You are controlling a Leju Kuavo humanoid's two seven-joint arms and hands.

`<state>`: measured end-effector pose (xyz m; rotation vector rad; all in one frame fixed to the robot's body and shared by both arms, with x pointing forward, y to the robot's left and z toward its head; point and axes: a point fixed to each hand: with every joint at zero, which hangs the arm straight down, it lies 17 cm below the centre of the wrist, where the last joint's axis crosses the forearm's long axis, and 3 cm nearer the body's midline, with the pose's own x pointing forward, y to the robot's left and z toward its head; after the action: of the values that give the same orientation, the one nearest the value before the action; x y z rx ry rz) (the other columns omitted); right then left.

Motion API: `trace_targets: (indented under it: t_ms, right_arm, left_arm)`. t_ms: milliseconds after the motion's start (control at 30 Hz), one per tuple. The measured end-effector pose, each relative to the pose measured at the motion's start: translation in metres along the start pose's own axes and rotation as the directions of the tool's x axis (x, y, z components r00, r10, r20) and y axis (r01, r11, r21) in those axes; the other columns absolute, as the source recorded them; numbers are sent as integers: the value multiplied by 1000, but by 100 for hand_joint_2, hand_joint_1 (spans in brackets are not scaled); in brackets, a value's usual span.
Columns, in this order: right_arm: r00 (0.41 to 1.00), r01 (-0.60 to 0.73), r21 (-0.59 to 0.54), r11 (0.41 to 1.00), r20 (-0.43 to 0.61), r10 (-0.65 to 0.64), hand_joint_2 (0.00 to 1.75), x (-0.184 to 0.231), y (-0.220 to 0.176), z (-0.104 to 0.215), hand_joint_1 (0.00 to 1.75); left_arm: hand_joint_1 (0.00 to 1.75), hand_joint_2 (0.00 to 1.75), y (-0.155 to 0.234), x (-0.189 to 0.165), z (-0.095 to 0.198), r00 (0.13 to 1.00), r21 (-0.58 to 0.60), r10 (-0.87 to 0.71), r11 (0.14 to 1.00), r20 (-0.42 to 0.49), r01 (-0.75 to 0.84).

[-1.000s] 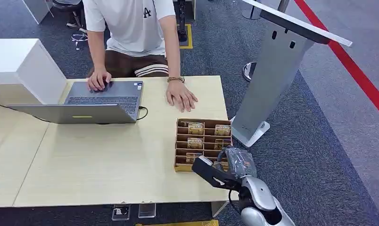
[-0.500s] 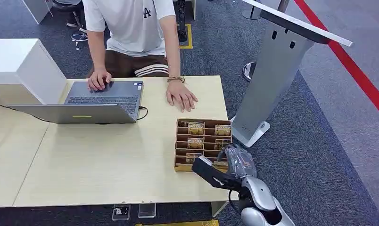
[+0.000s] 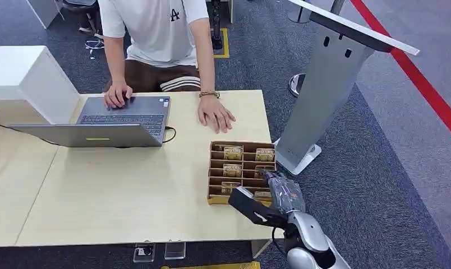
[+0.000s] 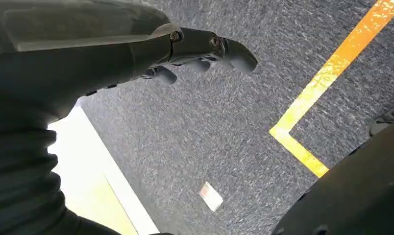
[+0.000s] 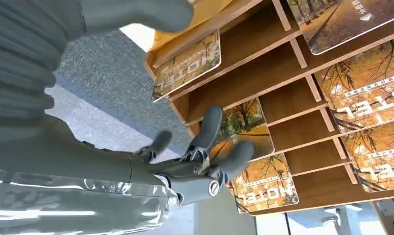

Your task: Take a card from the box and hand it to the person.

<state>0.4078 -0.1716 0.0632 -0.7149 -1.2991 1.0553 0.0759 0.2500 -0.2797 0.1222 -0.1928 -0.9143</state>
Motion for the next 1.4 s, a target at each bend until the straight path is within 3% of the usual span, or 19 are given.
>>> trace_targets:
  t_ms: [133, 200, 333, 367, 467, 500, 667, 867, 967, 1000, 1100, 1133, 1267, 1400]
  right_arm:
    - [1000, -1, 0, 1000, 0, 1, 175, 0, 0, 0, 59]
    - [1000, 0, 0, 1000, 0, 0, 175, 0, 0, 0, 79]
    - [1000, 0, 0, 1000, 1, 0, 175, 0, 0, 0, 94]
    - [1000, 1, 1, 1000, 1, -1, 175, 0, 0, 0, 120]
    - [1000, 4, 2, 1000, 1, -4, 175, 0, 0, 0, 119]
    - [1000, 6, 3, 1000, 0, -6, 175, 0, 1, 0, 134]
    - [1000, 7, 4, 1000, 1, -7, 175, 0, 1, 0, 143]
    - [1000, 9, 4, 1000, 2, -9, 175, 0, 0, 0, 129]
    - [1000, 13, 6, 1000, 3, -13, 175, 0, 1, 0, 134]
    - [1000, 14, 6, 1000, 3, -14, 175, 1, 1, 0, 136]
    - [1000, 19, 9, 1000, 8, -19, 175, 1, 1, 0, 134]
    - [1000, 20, 9, 1000, 12, -20, 175, 2, 1, 0, 134]
    - [999, 30, 14, 999, 39, -31, 175, 8, 0, -4, 138]
    - [999, 28, 10, 1000, 36, -28, 175, 7, -1, -7, 138]
  left_arm:
    - [0, 175, 0, 0, 0, 1000, 0, -1, 1000, 0, 1]
    - [0, 175, 0, 0, 0, 1000, 0, -1, 1000, 0, 1]
    - [0, 175, 0, 0, 0, 1000, 0, -2, 1000, 0, 2]
    - [0, 175, 0, 0, 0, 1000, 0, -2, 1000, 0, 2]
    - [0, 175, 0, 0, 0, 1000, 1, -3, 1000, 0, 3]
    - [0, 175, 0, 0, 0, 1000, 1, -3, 1000, 0, 3]
    - [0, 175, 0, 0, 0, 1000, 1, -2, 1000, 0, 2]
    - [0, 175, 0, 0, 0, 1000, 0, -3, 1000, 1, 3]
    - [0, 175, 0, 0, 0, 1000, 0, -3, 1000, 0, 3]
    - [0, 0, 0, 0, 0, 1000, 0, -3, 1000, 0, 3]
    - [0, 0, -5, -1, 1, 1000, -26, -3, 1000, -7, 2]
    - [0, 175, -8, -2, 1, 1000, -41, 2, 999, -11, -2]
    - [0, 175, -25, -2, 6, 998, -142, 65, 987, -24, -68]
    - [0, 175, -25, -5, 7, 997, -156, 75, 985, -29, -79]
